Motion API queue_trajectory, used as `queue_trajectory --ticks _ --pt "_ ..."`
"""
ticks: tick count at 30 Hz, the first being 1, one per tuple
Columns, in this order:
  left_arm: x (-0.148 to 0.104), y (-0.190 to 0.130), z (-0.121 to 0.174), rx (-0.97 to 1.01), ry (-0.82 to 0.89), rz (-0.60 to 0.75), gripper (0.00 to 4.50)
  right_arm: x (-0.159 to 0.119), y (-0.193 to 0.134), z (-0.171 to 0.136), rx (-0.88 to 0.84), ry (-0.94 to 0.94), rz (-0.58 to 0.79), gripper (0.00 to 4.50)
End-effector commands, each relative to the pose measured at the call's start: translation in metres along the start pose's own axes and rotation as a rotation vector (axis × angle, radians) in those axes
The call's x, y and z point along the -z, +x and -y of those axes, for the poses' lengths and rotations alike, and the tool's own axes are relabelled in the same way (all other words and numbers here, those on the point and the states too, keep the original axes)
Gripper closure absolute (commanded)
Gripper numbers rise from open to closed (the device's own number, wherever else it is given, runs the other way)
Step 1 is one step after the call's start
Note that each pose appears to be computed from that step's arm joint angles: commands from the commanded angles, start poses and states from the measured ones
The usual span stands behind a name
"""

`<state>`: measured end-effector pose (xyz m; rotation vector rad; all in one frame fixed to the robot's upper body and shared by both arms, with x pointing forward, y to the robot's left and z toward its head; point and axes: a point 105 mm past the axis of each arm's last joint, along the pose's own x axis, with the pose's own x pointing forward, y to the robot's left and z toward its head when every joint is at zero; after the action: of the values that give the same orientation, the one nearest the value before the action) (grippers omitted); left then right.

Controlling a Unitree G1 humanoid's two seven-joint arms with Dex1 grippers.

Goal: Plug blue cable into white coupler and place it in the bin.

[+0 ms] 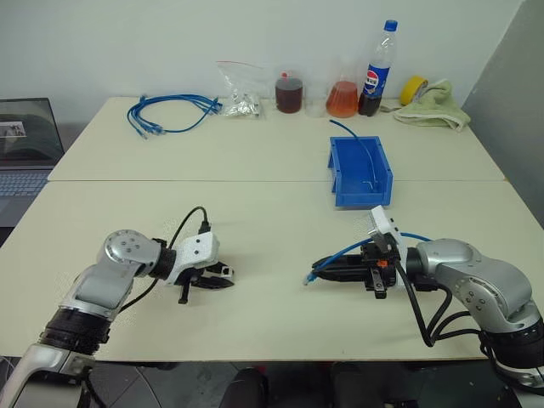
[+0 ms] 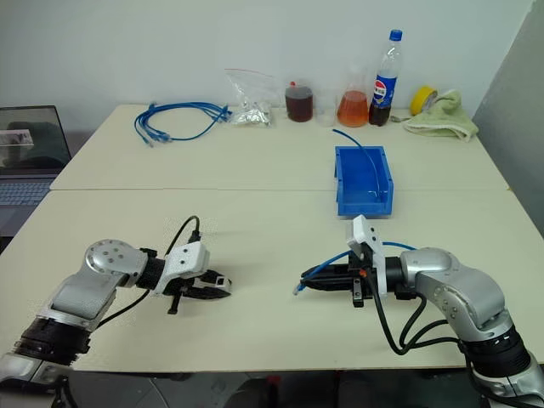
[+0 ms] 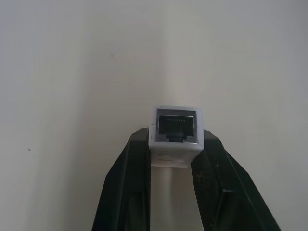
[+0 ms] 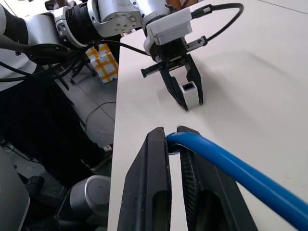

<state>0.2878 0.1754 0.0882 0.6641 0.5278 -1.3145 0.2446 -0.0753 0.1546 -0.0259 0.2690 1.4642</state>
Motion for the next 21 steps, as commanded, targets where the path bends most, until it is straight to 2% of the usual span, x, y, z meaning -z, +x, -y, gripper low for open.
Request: queue_trajectory --ticks 1,8,21 --pt "-0.02 0.016 0.005 0.022 0.019 -0.005 3.68 -0.009 0.0 -0.002 0.007 -0.052 0.028 4.48" --pt "-0.034 0.04 0.01 0.033 0.003 0.006 3.68 -0.008 0.001 0.002 0.034 -0.066 0.05 4.48" --pt "-0.028 0.051 0.023 0.069 -0.018 -0.007 3.68 -0.009 0.021 0.009 0.054 -0.139 0.067 4.48"
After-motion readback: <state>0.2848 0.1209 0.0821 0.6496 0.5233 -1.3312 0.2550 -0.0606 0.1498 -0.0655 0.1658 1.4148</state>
